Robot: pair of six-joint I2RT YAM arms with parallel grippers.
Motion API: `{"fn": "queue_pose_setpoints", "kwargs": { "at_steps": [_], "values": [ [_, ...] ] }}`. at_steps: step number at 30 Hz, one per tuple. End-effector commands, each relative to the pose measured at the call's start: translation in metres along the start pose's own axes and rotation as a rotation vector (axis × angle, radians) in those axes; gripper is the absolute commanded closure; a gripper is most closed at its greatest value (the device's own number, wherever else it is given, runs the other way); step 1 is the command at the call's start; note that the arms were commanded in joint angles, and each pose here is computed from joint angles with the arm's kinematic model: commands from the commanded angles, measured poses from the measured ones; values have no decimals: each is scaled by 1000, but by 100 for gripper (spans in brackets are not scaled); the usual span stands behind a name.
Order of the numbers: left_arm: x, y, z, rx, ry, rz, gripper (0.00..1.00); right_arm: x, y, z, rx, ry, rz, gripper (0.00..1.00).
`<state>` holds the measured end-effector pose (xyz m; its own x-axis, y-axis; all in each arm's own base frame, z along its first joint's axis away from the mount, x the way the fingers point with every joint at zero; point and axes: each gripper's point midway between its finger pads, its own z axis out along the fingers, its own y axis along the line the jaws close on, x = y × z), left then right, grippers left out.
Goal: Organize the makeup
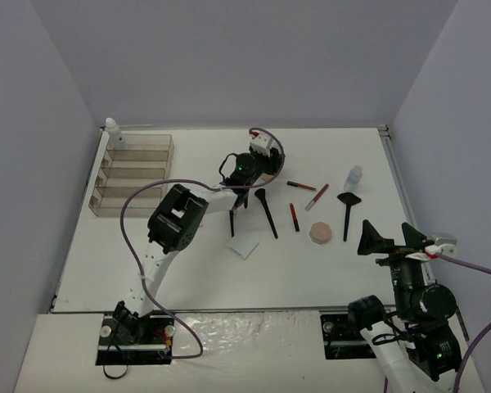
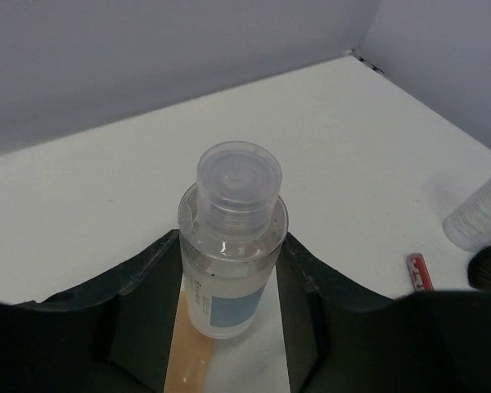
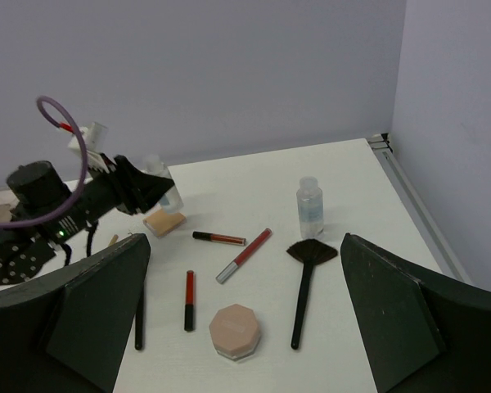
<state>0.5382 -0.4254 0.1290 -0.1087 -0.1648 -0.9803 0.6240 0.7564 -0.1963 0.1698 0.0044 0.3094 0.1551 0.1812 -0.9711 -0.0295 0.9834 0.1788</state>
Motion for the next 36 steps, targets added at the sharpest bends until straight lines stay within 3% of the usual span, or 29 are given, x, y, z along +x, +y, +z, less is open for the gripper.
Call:
{"fn": "queue_pose_setpoints", "kwargs": {
  "at_steps": [1, 6, 19, 28, 36],
  "values": [
    [-197, 72, -41, -165, -367, 44, 100, -19, 3, 2, -7, -72, 23, 0],
    [-216, 159, -92, -334, -361, 95, 100, -19, 3, 2, -11, -71, 23, 0],
    [-261, 306, -194, -623, -355, 207, 100, -18, 1, 3, 2, -71, 20, 0],
    [-247, 378, -224, -734, -330, 213, 100, -16, 4, 4, -8, -60, 18, 0],
    [-230, 408, -233, -765, -331, 181, 100, -15, 8, 7, -28, -46, 7, 0]
  ]
}}
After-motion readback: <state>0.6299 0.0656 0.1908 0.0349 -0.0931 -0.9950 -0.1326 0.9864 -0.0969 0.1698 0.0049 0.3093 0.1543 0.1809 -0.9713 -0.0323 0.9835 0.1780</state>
